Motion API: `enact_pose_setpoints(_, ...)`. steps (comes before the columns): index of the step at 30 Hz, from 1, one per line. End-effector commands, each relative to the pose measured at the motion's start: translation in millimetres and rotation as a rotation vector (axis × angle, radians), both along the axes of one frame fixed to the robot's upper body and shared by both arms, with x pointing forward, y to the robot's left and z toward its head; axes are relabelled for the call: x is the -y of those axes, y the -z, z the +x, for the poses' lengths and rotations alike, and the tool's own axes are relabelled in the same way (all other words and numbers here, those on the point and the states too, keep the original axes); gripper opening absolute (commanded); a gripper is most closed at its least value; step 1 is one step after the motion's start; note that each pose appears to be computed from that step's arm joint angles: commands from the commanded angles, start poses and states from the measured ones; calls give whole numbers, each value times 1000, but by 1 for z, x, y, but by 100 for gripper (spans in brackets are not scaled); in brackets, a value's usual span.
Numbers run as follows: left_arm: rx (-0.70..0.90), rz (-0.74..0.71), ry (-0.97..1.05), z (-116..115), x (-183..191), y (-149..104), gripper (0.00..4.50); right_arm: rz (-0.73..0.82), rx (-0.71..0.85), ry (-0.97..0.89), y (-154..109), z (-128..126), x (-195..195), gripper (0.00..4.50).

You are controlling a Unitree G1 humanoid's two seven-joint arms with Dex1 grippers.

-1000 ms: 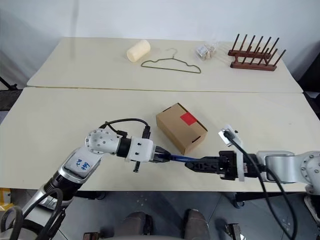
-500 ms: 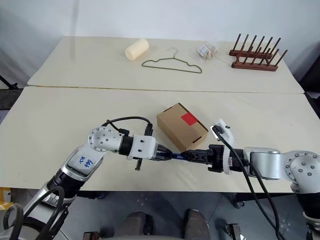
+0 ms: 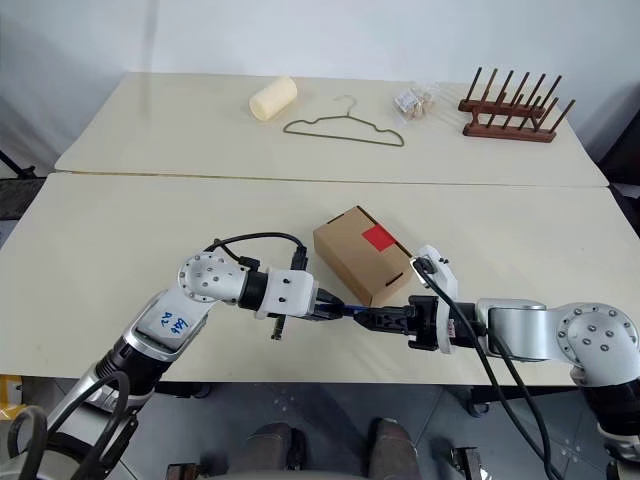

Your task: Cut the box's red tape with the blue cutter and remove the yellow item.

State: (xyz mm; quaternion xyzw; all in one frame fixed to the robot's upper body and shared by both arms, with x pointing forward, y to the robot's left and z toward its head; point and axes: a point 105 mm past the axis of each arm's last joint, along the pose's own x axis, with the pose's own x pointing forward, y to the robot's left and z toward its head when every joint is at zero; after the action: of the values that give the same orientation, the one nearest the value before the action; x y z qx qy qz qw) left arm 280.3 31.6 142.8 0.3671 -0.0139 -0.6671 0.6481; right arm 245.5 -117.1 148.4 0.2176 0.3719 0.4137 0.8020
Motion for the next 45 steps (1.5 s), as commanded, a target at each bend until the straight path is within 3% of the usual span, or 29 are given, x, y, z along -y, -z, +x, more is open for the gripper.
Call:
enact_pose_setpoints(1, 39, -10, 28, -4, 5, -9, 46, 29, 5, -11, -5, -1, -5, 73)
enact_pose_setpoints(3, 39, -10, 28, -4, 5, -8, 46, 32, 1, -15, -4, -1, -5, 16)
enact_pose_setpoints(15, 42, -1, 35, -6, 3, -8, 46, 38, -13, -15, -2, -1, -3, 15)
enact_pose_setpoints(22, 41, -2, 36, -6, 4, -8, 46, 39, -10, -9, -4, 2, -2, 243)
enact_pose_setpoints(33, 44, 0, 36, -6, 4, -8, 46, 45, -4, -3, -3, 7, -4, 243)
enact_pose_setpoints(36, 45, 2, 33, -5, 4, -8, 46, 49, -6, -12, -3, 8, -6, 187)
enact_pose_setpoints(41, 50, 4, 27, -5, 3, -9, 46, 51, -17, -47, 0, 5, -10, 15)
enact_pose_setpoints(45, 52, 7, 23, -4, 2, -9, 46, 50, -23, -54, 1, 4, -10, 14)
